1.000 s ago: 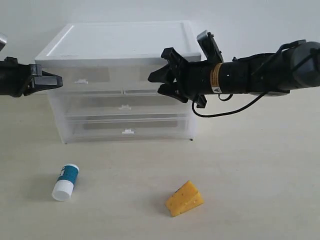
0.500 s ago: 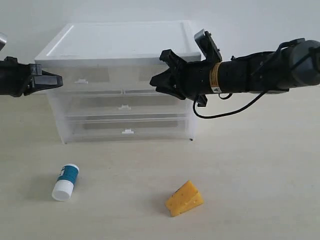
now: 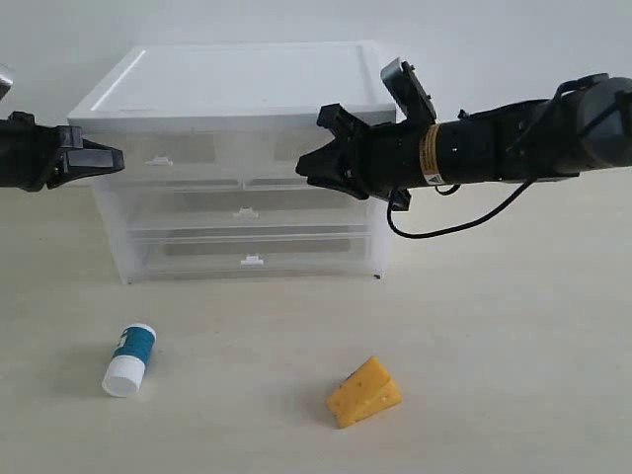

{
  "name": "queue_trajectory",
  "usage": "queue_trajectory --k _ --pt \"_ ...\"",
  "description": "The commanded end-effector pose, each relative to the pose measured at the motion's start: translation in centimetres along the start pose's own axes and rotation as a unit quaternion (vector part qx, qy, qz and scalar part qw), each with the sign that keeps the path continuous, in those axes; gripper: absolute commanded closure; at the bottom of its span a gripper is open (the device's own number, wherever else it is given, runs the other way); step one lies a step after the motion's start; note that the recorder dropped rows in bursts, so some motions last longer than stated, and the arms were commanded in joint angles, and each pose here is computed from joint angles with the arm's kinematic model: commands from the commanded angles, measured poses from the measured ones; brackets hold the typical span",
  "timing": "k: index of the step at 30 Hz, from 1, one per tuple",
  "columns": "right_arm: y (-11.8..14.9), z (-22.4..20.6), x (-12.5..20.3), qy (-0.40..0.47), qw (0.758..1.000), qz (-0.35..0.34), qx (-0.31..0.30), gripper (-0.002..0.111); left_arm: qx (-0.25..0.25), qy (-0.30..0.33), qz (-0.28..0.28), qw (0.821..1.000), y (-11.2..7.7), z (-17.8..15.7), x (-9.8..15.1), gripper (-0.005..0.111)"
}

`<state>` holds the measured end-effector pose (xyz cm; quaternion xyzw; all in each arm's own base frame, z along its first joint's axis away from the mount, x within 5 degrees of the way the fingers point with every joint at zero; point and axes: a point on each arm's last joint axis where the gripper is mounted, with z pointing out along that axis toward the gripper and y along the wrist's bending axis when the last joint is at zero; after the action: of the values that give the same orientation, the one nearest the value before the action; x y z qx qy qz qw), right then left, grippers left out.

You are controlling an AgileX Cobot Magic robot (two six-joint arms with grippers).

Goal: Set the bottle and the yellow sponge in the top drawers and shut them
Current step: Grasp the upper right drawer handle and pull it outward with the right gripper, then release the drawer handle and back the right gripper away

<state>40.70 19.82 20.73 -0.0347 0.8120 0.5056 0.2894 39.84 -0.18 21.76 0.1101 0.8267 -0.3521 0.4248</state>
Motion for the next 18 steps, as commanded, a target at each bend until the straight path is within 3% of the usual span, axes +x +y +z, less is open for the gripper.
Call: queue_trajectory --k 1,11,18 --pt "-0.8 -0.7 2.1 0.032 0.999 -0.040 0.013 0.108 -0.006 -0.024 -0.001 1.000 -0.1 -0.3 -0.9 0.103" --pt "2.1 -3.8 3.4 0.057 0.994 -0.094 0.002 0.108 -0.007 -0.024 -0.003 1.000 -0.1 -0.3 -0.9 0.103" --pt "2.0 -4.8 5.3 0.081 0.992 -0.091 0.001 0.108 -0.008 -0.024 -0.003 1.000 -0.1 -0.3 -0.9 0.103"
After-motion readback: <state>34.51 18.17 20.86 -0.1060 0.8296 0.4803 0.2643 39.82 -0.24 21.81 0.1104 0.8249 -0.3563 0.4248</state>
